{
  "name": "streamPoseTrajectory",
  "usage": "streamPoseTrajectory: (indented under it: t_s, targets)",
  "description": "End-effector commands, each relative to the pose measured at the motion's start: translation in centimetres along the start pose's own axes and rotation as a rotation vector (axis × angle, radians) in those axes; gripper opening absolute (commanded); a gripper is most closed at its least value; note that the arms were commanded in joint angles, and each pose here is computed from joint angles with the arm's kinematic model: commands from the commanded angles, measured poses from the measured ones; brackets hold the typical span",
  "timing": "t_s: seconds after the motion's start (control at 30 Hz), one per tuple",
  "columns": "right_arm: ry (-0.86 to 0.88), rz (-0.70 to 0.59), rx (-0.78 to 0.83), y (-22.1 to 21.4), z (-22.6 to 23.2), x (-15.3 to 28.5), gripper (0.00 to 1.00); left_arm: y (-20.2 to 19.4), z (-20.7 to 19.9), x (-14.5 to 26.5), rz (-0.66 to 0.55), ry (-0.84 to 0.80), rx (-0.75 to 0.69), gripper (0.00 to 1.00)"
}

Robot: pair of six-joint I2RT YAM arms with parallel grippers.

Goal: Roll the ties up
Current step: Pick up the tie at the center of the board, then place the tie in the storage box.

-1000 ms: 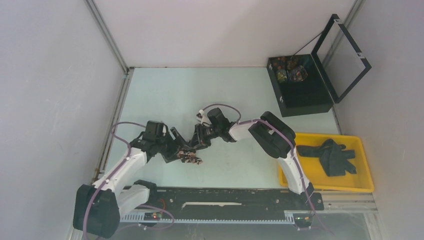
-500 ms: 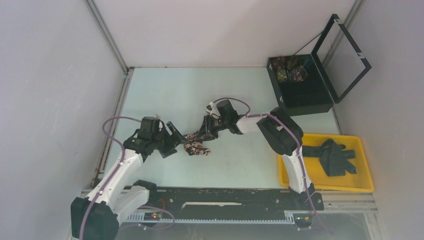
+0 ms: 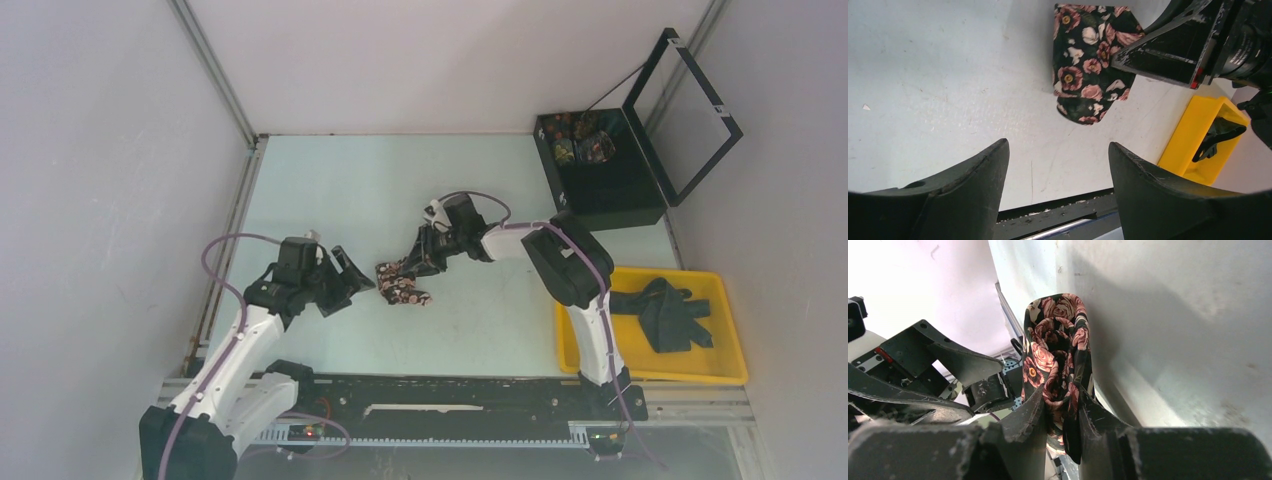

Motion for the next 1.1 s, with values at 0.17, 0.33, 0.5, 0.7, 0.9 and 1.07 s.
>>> streamPoseTrajectory:
  t_s: [0.17,0.33,0.5,0.7,0.9,1.07]
  targets:
    - [0.023,-0.112,0.009,3.4,1.9,6.3,0.24,0.7,-0.1,1.0,-0.056,0.000,-0.069,0.76]
    - [0.018,-0.165,-0.015,5.0,1.2,9.7,0.24,0.8,-0.3,1.5,-0.064,-0.001,-0.082,0.76]
    - [0.026,-0.252,-0.030,6.9,0.9,14.6,0.24,0.9,-0.6,2.0,-0.070,-0.007,-0.092,0.76]
    - [-0.036,-0.386,-0.035,9.5,1.0,22.0,0.24,1.1,-0.9,3.1,-0.091,-0.008,-0.119,0.76]
    - [-0.016,-0.560,-0.084,11.8,-0.2,30.1,0.23,1.2,-1.0,3.9,-0.093,-0.001,-0.150,0.76]
    - [-0.010,-0.698,-0.110,13.1,-0.9,36.0,0.23,1.2,-1.1,4.3,-0.092,0.001,-0.171,0.76]
Point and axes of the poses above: each gripper's point midway between its finger pads, its own x axis back along the fingers, its own z axis along the line the jaws close on, y = z × x, the point moved 6 cm from there along x, back along the fingers, and after that the axes turned 6 degrees about x, right-handed, at the moved point
